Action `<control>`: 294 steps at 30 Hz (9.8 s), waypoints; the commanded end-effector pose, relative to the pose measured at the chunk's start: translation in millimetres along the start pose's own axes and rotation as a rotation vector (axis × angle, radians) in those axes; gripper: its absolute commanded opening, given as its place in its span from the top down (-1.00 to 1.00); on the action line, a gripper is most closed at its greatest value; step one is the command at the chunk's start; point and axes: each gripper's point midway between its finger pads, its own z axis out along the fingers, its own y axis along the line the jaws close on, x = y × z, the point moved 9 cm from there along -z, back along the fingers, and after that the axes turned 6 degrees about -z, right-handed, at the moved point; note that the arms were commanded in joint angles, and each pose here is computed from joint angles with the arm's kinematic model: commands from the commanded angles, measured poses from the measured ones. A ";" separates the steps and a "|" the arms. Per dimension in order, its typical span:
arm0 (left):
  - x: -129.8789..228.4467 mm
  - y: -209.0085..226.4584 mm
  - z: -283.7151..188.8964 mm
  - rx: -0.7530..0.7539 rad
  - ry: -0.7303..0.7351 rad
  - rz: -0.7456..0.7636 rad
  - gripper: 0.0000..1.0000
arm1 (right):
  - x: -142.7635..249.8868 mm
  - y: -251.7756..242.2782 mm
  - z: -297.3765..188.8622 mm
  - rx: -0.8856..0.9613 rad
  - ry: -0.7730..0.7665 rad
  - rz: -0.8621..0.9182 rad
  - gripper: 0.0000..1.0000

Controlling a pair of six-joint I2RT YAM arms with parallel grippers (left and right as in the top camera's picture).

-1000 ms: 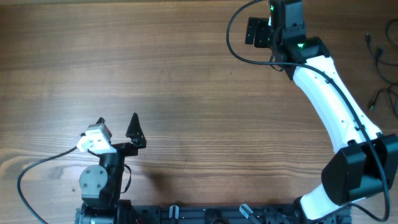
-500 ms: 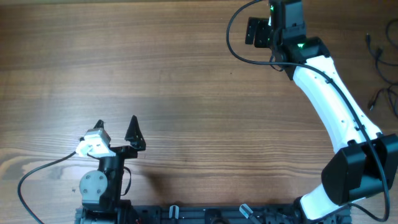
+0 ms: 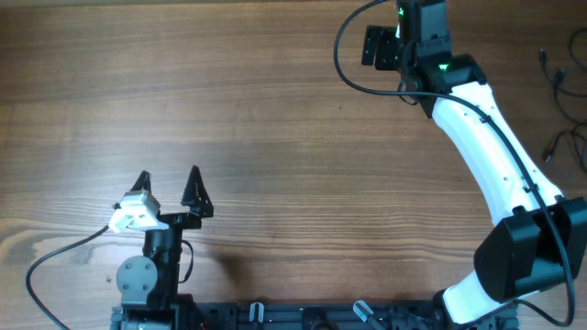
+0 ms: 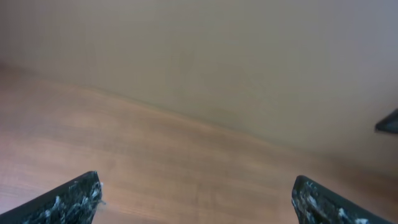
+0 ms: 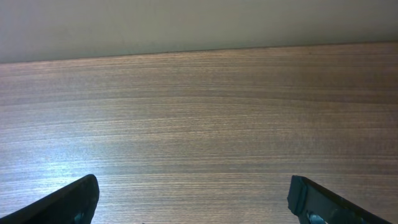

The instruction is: Untangle cables

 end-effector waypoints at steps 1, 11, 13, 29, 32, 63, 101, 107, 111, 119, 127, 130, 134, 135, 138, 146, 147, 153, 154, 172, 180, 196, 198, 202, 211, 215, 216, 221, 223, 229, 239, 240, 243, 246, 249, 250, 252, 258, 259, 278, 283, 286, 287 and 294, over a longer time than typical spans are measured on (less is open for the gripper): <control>15.8 5.3 2.8 0.025 0.017 -0.012 -1.00 | 2.7 0.6 3.9 0.015 0.008 -0.003 -0.99; 21.8 7.8 2.7 0.011 0.056 -0.012 -1.00 | 2.7 0.5 3.9 0.016 0.008 -0.002 -0.99; 25.2 9.0 2.4 0.004 0.079 -0.011 -1.00 | 2.7 0.6 3.9 0.015 0.008 -0.003 -0.99; 32.5 11.3 1.7 -0.006 0.128 -0.011 -1.00 | 2.7 0.6 3.9 0.015 0.008 -0.002 -0.99; 31.3 13.4 1.8 -0.020 0.120 -0.012 -1.00 | 2.7 0.5 3.9 0.016 0.008 -0.003 -1.00; 31.4 13.3 1.8 -0.004 0.122 0.262 -1.00 | 2.7 0.5 3.9 0.016 0.008 -0.002 -1.00; 30.9 14.1 1.8 -0.014 0.118 0.281 -1.00 | 2.7 0.5 3.9 0.016 0.008 -0.002 -0.99; 30.9 14.1 1.8 -0.014 0.118 0.281 -1.00 | 2.7 0.6 3.9 0.015 0.008 -0.002 -0.99; 30.9 14.1 1.8 -0.014 0.118 0.282 -0.99 | 2.7 0.6 3.9 0.015 0.008 -0.003 -0.99; 30.9 14.1 1.8 -0.014 0.118 0.282 -1.00 | 2.7 0.6 3.9 0.015 0.008 -0.002 -0.99; 30.9 14.1 1.8 -0.014 0.118 0.281 -1.00 | -8.6 -5.2 -10.2 0.057 -0.053 0.010 -1.00; 30.9 14.1 1.8 -0.014 0.118 0.281 -1.00 | -28.9 -10.7 -31.3 0.076 -0.169 0.011 -1.00; 30.9 14.1 1.8 -0.014 0.118 0.281 -1.00 | -53.4 -13.4 -60.9 0.064 -0.319 -0.046 -0.99; 30.9 14.1 1.8 -0.014 0.118 0.281 -1.00 | -56.6 -14.3 -69.9 0.057 -0.348 -0.060 -1.00; 30.9 14.1 1.8 -0.014 0.118 0.281 -1.00 | -54.4 -15.4 -86.5 0.034 -0.391 -0.159 -0.99; 30.9 14.1 1.8 -0.014 0.118 0.281 -1.00 | -25.8 -31.6 -117.5 0.060 -0.533 -0.170 -0.99; 30.9 14.1 1.8 -0.014 0.118 0.281 -1.00 | -20.4 -34.0 -120.4 0.059 -0.546 -0.166 -0.99; 30.9 14.1 1.8 -0.014 0.118 0.281 -1.00 | 15.4 -51.6 -135.1 0.076 -0.590 -0.126 -1.00; 30.9 14.1 1.8 -0.014 0.118 0.281 -1.00 | 23.1 -55.7 -139.0 0.086 -0.597 -0.120 -0.99; 30.9 14.1 1.8 -0.014 0.118 0.282 -1.00 | 146.7 -84.8 -175.7 0.157 -0.774 -0.003 -0.99; 30.9 14.1 1.8 -0.014 0.118 0.281 -1.00 | 189.6 -84.7 -170.0 0.140 -0.809 0.052 -0.99; 30.9 14.1 1.8 -0.014 0.118 0.281 -1.00 | 216.2 -79.6 -159.0 0.078 -0.764 0.056 -1.00; 30.9 14.1 1.8 -0.014 0.118 0.281 -1.00 | 217.3 -80.0 -161.0 0.076 -0.768 0.053 -0.99; 30.9 14.1 1.8 -0.014 0.118 0.281 -1.00 | 221.0 -80.0 -160.8 0.056 -0.753 0.035 -0.99; 30.9 14.1 1.8 -0.014 0.118 0.281 -1.00 | 234.9 -77.2 -154.8 0.027 -0.773 0.025 -1.00; 30.9 14.1 1.8 -0.014 0.118 0.281 -1.00 | 236.4 -77.1 -154.8 0.028 -0.783 0.025 -0.99; 30.9 14.1 1.8 -0.014 0.118 0.281 -1.00 | 236.2 -77.2 -155.0 0.028 -0.785 0.025 -0.99; 30.9 14.1 1.8 -0.014 0.118 0.281 -1.00 | 236.0 -77.2 -156.3 0.030 -0.793 0.023 -0.99; 30.9 14.1 1.8 -0.014 0.118 0.281 -1.00 | 235.5 -77.5 -157.7 0.031 -0.802 0.023 -0.99; 30.9 14.1 1.8 -0.014 0.118 0.281 -1.00 | 236.2 -80.1 -160.9 0.042 -0.818 0.026 -1.00; 30.9 14.1 1.8 -0.014 0.118 0.281 -1.00 | 240.8 -79.3 -154.4 0.029 -0.816 0.019 -0.99; 30.9 14.1 1.8 -0.014 0.118 0.281 -1.00 | 242.7 -78.5 -152.0 0.021 -0.806 0.016 -0.99; 30.9 14.1 1.8 -0.014 0.118 0.281 -1.00 | 243.4 -77.7 -151.4 0.012 -0.798 0.010 -0.99; 30.9 14.1 1.8 -0.014 0.118 0.282 -1.00 | 243.7 -77.6 -151.0 0.013 -0.795 0.008 -0.99; 30.9 14.1 1.8 -0.014 0.118 0.281 -1.00 | 243.8 -77.6 -151.0 0.013 -0.795 0.007 -0.99; 30.9 14.1 1.8 -0.014 0.118 0.281 -1.00 | 243.8 -77.6 -151.0 0.016 -0.795 -0.001 -0.99; 30.9 14.1 1.8 -0.014 0.118 0.281 -1.00 | 244.0 -77.6 -150.7 0.020 -0.792 -0.011 -0.99; 30.9 14.1 1.8 -0.014 0.118 0.282 -1.00 | 247.2 -74.5 -147.6 -0.006 -0.766 -0.047 -0.99; 30.9 14.1 1.8 -0.014 0.118 0.281 -1.00 | 247.9 -73.0 -147.0 -0.017 -0.760 -0.071 -0.99; 30.9 14.1 1.8 -0.014 0.118 0.281 -1.00 | 253.9 -72.4 -141.7 -0.019 -0.709 -0.081 -0.99; 30.9 14.1 1.8 -0.014 0.118 0.281 -1.00 | 253.9 -72.7 -141.6 -0.016 -0.709 -0.081 -0.99; 30.9 14.1 1.8 -0.014 0.118 0.281 -1.00 | 253.8 -72.7 -141.7 -0.015 -0.709 -0.082 -0.99; 30.9 14.1 1.8 -0.014 0.118 0.281 -1.00 | 253.9 -72.7 -141.6 -0.015 -0.709 -0.083 -0.99; 30.9 14.1 1.8 -0.014 0.118 0.281 -1.00 | 254.0 -72.9 -141.5 -0.013 -0.708 -0.080 -0.99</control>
